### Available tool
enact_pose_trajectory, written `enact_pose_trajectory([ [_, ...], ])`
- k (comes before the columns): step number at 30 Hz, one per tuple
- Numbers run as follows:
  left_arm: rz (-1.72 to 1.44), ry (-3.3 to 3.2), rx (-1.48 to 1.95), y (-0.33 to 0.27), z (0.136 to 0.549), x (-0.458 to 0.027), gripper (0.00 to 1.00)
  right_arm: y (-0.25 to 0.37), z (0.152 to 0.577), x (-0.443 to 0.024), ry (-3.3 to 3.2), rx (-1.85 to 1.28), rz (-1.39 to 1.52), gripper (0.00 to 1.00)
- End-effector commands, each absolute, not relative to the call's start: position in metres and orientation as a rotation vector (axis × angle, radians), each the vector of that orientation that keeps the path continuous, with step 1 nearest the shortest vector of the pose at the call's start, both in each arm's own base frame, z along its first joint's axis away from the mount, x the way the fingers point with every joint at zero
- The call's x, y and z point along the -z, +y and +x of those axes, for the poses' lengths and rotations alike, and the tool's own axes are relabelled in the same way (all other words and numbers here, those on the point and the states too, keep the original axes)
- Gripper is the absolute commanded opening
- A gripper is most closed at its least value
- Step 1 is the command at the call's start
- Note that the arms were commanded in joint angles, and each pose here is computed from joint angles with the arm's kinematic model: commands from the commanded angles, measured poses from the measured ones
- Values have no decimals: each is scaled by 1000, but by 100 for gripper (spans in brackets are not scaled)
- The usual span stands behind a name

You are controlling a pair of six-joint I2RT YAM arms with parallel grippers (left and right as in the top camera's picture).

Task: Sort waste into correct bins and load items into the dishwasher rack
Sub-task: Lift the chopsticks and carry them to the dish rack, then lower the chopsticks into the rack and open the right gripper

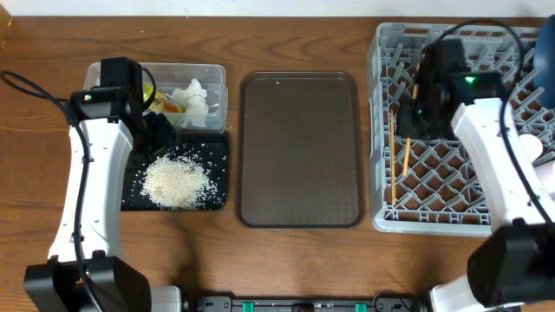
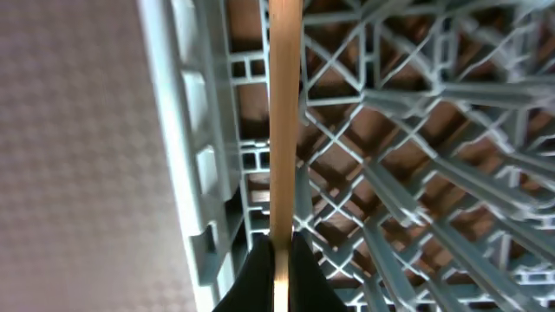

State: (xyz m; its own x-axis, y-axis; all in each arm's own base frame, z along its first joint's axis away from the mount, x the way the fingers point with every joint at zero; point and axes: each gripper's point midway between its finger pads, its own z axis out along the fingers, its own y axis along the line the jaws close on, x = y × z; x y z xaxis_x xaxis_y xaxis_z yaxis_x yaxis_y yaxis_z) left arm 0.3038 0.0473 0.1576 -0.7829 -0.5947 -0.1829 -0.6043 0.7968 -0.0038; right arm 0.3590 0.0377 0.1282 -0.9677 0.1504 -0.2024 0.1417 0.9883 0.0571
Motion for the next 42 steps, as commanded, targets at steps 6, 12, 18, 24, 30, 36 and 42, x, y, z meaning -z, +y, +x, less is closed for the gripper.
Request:
enact_pose_trajectory([
  [6, -955, 2826, -83, 47, 301, -153, 86, 50, 348, -92, 2974, -101, 154, 3],
  [12, -954, 2827, -83, 47, 301, -153, 87, 49, 349, -93, 2969, -97, 100, 31],
  [18, -892, 2843, 19, 35, 307, -154, 88, 46, 355, -105, 2930, -102, 91, 33],
  [24, -532, 2814, 182, -3, 336, -165, 89, 34, 383, -145, 2792, -121, 141, 51],
  [30, -105, 2782, 225, -52, 351, -171, 94, 32, 389, -157, 2762, -286, 110, 78],
  [36, -115, 2954, 202, -49, 310, -159, 94, 16, 355, -150, 2887, -291, 183, 99],
  [42, -178, 2963, 193, -33, 282, -166, 94, 14, 334, -161, 2886, -276, 151, 99],
])
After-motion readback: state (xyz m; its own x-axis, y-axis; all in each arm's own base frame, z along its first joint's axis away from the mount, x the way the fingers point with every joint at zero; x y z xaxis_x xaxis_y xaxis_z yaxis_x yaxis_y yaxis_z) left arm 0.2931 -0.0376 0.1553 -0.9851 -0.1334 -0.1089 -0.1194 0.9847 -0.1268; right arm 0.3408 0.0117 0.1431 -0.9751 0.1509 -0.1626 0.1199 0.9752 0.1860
